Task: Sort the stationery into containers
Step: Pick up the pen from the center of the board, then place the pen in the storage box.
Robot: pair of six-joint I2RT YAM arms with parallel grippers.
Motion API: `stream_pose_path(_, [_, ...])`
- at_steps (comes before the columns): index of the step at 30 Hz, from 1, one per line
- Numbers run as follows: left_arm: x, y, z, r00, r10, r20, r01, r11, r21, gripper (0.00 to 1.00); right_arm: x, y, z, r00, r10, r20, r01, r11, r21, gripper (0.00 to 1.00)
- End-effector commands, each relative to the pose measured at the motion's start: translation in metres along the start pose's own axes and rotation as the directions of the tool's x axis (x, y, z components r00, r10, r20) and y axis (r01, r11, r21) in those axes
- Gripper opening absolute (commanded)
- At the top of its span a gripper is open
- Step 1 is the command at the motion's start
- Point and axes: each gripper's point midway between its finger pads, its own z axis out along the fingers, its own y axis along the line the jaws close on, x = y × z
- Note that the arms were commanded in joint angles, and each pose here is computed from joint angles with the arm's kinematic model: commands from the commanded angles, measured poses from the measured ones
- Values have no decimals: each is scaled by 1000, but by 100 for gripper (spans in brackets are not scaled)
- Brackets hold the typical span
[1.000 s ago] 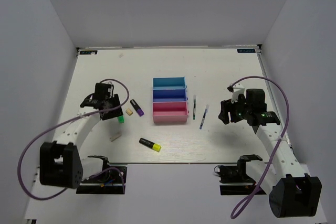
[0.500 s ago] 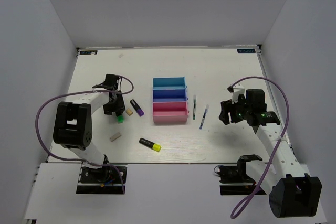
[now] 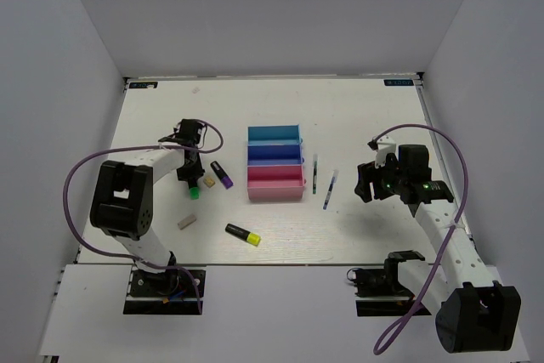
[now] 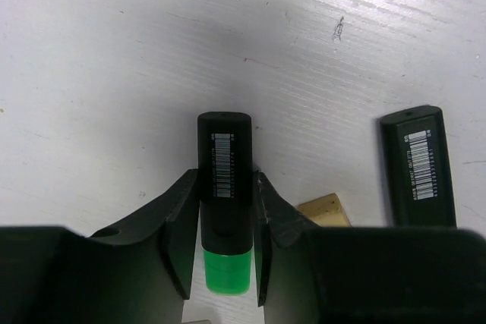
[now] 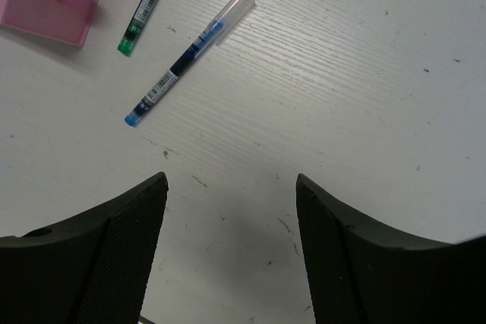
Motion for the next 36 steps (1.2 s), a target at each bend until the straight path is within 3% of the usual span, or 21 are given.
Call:
stream_pose_path(1, [11, 2, -5, 999, -18, -39, 19, 1000, 19, 8, -11, 1, -4, 1000, -14, 26, 14, 1000, 0, 71])
stream_pose_path(9, [-55, -54, -93, 990, -65, 122, 25, 953, 300, 8, -11, 2, -5, 999, -14, 29, 14, 1000, -1, 73])
stream_pose_path(17, [-90, -149, -167, 968, -38, 250, -101, 848, 520, 8, -12, 0, -5, 999, -16, 33, 16, 1000, 4, 73])
stream_pose_path(21, [-107, -192, -173, 965, -81, 248, -69, 837, 542, 1, -9, 0, -4, 1000, -11, 20, 11, 1000, 8, 73])
stream_pose_path(24, [-118, -218, -174, 954, -148, 261, -22, 833, 553, 1, -8, -1, -3, 1000, -12, 17, 12, 1000, 9, 73])
stream_pose_path(26, [-137, -221, -171, 919, -208, 336, 7, 859, 512, 1, -9, -2, -3, 1000, -10, 19, 10, 1000, 15, 73])
stream_pose_path(27, [-151, -214, -171, 875, -277, 397, 71, 885, 461, 1, -8, -2, -2, 1000, -12, 14, 12, 1000, 12, 73])
stream_pose_path(32, [-172, -227, -177, 756, -383, 532, 124, 880, 458, 1, -8, -3, -2, 1000, -11, 11, 11, 1000, 16, 73])
stream_pose_path(35, [-187, -249, -184, 723, -373, 581, 67, 875, 479, 1, -7, -3, -1, 1000, -10, 9, 10, 1000, 12, 74])
stream_pose_path(36, [-185, -256, -169, 737, -344, 581, 54, 888, 457, 1, -7, -3, -1, 1000, -10, 6, 10, 1000, 12, 74])
